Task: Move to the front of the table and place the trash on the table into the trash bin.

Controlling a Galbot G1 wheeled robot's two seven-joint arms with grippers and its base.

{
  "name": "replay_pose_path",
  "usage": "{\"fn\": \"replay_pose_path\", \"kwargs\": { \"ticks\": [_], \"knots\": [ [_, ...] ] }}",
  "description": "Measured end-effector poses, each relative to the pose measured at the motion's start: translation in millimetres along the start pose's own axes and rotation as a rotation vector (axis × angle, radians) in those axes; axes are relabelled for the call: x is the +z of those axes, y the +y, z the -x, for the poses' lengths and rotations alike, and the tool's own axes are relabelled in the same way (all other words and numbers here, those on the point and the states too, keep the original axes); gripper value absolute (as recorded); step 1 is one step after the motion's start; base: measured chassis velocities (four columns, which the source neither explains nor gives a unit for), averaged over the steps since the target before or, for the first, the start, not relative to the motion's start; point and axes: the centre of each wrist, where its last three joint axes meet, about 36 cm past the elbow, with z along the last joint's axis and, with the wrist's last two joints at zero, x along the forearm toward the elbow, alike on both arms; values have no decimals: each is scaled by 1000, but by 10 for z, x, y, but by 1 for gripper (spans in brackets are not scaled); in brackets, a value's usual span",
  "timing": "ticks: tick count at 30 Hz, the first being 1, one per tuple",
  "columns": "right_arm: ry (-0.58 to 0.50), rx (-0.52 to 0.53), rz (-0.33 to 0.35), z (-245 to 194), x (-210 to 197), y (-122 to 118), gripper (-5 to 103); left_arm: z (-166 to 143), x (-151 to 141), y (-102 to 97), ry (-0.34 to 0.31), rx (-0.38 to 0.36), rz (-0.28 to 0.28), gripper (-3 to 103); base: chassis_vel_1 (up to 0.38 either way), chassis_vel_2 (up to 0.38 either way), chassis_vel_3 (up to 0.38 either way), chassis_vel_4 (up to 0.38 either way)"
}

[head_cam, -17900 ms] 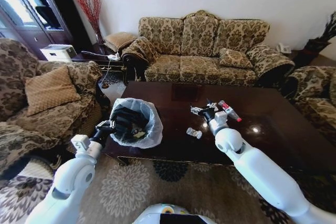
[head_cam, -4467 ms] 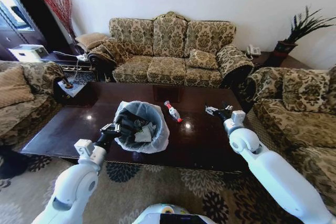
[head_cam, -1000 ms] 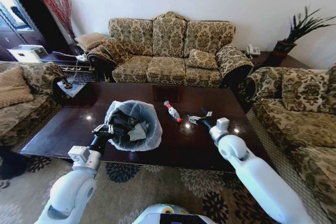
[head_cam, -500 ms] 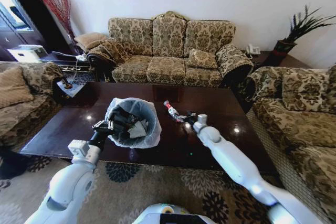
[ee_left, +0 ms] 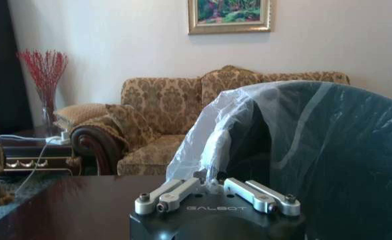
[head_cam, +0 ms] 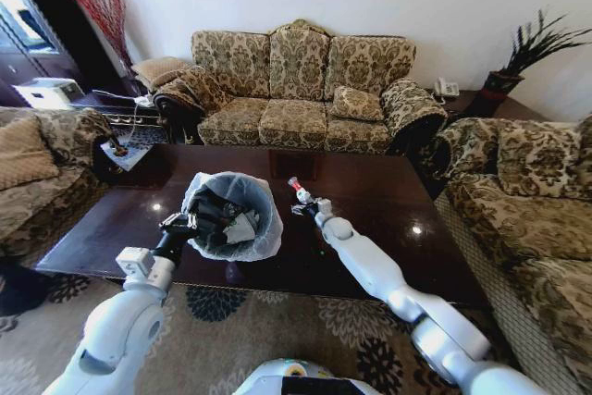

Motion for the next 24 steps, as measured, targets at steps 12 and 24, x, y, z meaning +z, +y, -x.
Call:
{"fn": "replay_pose_path", "kwargs": {
  "ticks": [12, 24],
  "knots": [
    [20, 25, 15, -97, 205, -209, 57, -44, -9, -32, -1, 7, -8, 1, 0, 0, 0, 0],
    [8, 44, 28, -231, 320, -309, 18, -63, -17, -44, 1, 7, -8, 1, 0, 0, 0, 0]
  ]
}}
